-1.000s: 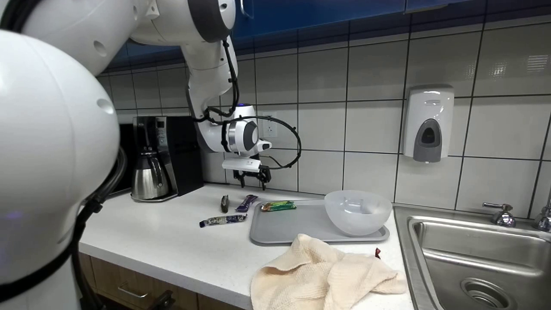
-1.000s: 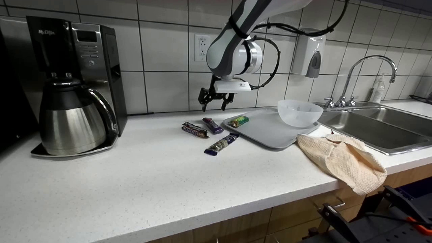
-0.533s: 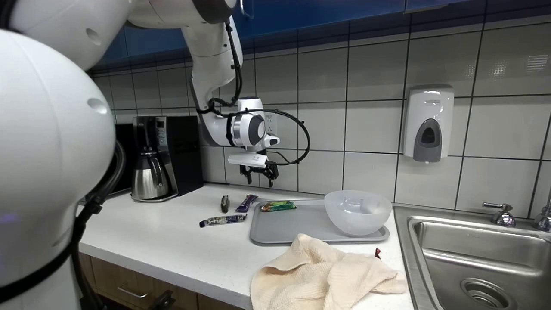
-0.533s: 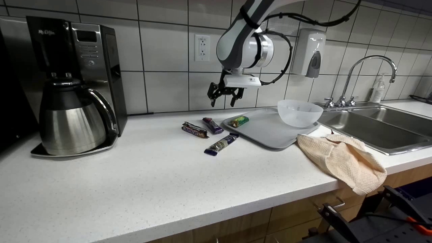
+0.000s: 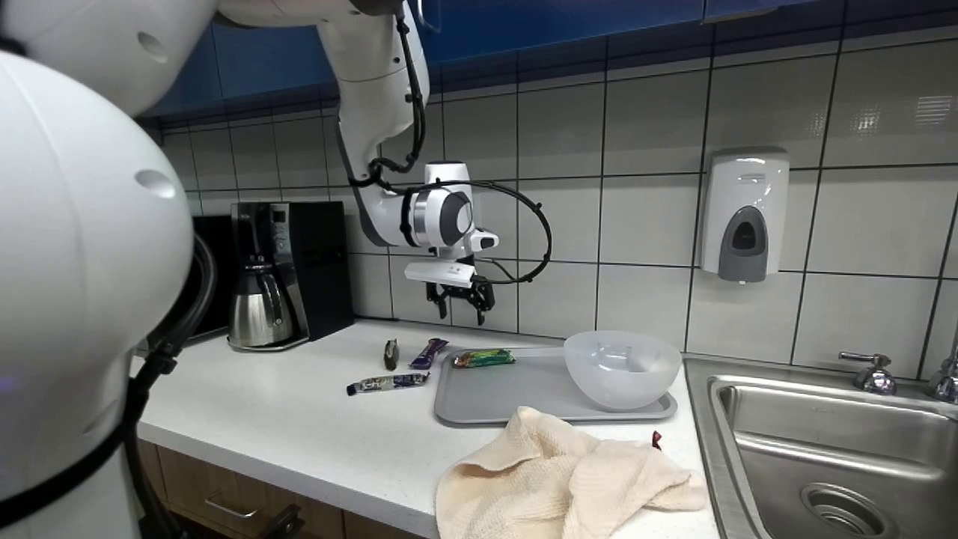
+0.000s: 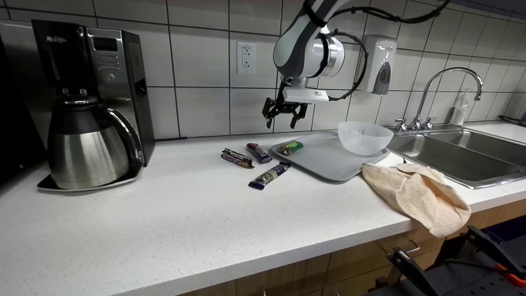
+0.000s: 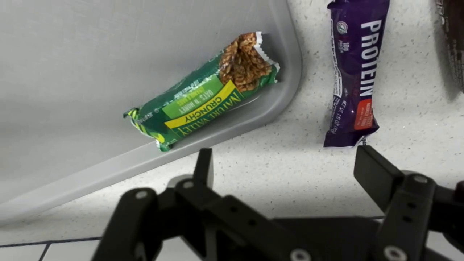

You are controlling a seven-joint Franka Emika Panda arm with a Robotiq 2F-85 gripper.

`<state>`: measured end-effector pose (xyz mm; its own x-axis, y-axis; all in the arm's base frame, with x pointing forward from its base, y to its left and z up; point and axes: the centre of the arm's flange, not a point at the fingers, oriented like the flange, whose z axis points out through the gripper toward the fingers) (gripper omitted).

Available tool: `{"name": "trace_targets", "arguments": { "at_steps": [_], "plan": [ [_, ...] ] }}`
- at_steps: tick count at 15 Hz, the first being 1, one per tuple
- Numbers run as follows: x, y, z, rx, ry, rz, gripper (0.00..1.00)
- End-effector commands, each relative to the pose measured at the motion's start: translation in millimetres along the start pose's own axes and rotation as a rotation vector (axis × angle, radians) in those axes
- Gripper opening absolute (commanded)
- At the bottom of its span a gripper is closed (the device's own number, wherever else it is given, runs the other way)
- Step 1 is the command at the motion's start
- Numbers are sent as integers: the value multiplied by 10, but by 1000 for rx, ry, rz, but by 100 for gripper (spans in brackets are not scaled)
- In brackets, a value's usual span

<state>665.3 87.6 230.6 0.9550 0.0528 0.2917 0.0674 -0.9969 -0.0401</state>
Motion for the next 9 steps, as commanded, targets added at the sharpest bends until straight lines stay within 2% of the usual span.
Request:
{"name": "trace_targets", "arguments": {
  "at_steps": [1,9],
  "plan": [
    [-4,16,-2,-1,-1,1,100],
    [-12,31,-23,-9,12,3,100]
  ]
}}
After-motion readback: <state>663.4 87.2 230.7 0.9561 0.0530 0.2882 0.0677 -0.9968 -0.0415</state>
